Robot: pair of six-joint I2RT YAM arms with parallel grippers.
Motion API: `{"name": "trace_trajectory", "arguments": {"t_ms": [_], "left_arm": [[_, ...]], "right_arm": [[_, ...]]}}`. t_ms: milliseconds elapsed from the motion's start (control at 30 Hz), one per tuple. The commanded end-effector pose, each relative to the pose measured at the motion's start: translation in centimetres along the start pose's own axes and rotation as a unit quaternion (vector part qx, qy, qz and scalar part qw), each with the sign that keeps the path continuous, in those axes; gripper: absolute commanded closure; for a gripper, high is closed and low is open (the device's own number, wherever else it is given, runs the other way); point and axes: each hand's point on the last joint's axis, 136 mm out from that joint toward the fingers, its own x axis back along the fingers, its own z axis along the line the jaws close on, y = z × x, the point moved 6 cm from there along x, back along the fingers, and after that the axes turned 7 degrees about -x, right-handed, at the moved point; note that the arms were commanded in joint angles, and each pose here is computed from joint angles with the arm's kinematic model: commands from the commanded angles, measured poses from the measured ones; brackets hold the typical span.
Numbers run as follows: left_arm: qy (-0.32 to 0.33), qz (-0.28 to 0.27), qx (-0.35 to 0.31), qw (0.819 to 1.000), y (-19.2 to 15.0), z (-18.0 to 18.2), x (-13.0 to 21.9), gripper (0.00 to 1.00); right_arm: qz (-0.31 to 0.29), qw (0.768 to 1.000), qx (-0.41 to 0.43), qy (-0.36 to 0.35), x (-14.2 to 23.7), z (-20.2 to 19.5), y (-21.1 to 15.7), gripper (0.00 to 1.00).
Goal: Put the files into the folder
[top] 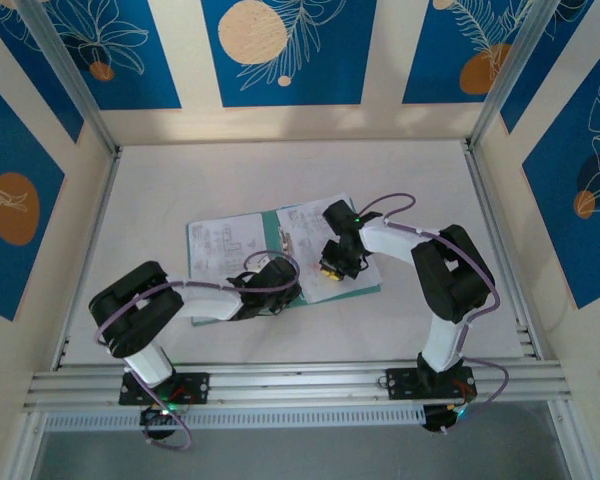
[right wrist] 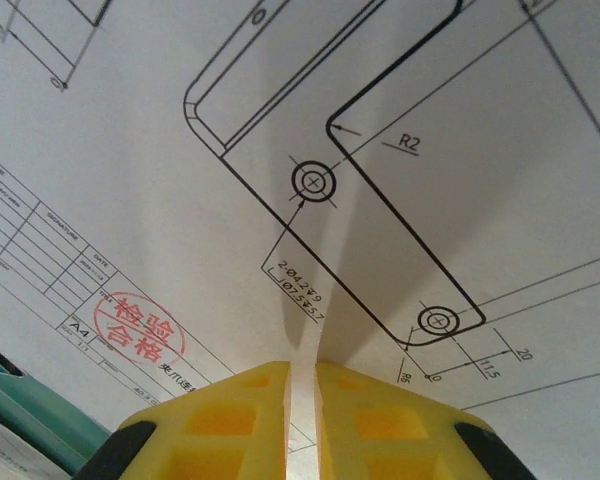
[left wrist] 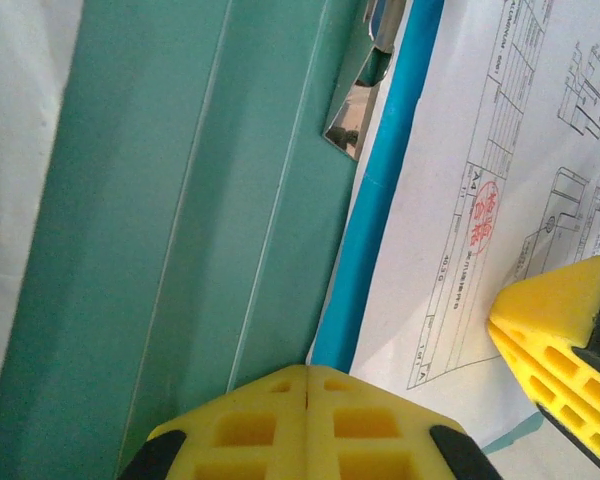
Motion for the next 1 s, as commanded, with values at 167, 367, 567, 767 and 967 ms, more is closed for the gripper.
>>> {"name": "trace_trajectory", "arguments": {"t_ms": [167,367,567,767,967], "left_arm": [[0.023,0.005,-0.009,1.0,-0.4,0.88,0.78,1.0],[0.021,0.007,-0.01,1.0,-0.45,0.82,0.81,1.0],[0.027,0.007,-0.009,1.0,-0.63,1.09,0.85,0.91],[0.031,0.005,-0.013,0.999,-0.59,1.16,1.15,0.82],[0.034,0.006,-0.014,0.999,-0.59,1.16,1.2,0.8]], "right_arm": [[0.008,1.0,-0.014,-0.004,0.05,-0.43,-0.82,0.83],[0.005,1.0,-0.015,-0.007,0.06,-0.43,-0.78,0.83],[0.009,1.0,-0.013,-0.007,-0.2,-0.25,-0.71,0.84],[0.009,1.0,-0.012,-0.005,-0.2,-0.11,-0.8,0.83],[0.015,1.0,-0.004,-0.002,-0.35,0.23,-0.87,0.83]]}}
